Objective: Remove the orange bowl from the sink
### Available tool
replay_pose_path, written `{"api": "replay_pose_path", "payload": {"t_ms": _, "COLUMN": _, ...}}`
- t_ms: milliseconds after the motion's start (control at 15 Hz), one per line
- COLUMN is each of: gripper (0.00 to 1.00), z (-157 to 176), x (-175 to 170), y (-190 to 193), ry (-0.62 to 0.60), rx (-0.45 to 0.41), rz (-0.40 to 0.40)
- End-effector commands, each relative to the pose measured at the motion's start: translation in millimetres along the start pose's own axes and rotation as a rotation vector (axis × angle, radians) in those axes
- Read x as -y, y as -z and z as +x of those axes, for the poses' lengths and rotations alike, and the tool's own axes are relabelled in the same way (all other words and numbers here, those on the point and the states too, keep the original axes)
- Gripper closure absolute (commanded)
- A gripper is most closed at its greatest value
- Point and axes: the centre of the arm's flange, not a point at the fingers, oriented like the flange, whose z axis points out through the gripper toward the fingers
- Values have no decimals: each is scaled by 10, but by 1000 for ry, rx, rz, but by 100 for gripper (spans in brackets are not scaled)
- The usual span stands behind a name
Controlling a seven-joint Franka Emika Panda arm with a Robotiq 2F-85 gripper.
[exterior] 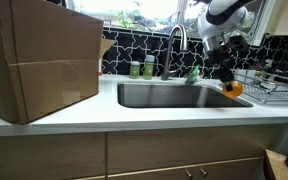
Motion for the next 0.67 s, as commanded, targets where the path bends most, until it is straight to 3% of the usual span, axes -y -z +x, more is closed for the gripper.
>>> {"api": "replay_pose_path", "payload": {"t_ms": 0, "gripper": 93, "z": -54, "x": 150, "y": -277, "ry": -132, "rx": -62, "rz": -134}}
{"api": "replay_pose_path", "payload": {"t_ms": 333, "gripper": 93, "z": 28, "x": 326, "y": -481, "ry": -309, "rx": -130, "rz": -259}}
{"api": "replay_pose_path", "payload": {"t_ms": 600, "gripper": 94, "z": 137, "x": 481, "y": -642, "ry": -387, "rx": -186, "rz": -287}}
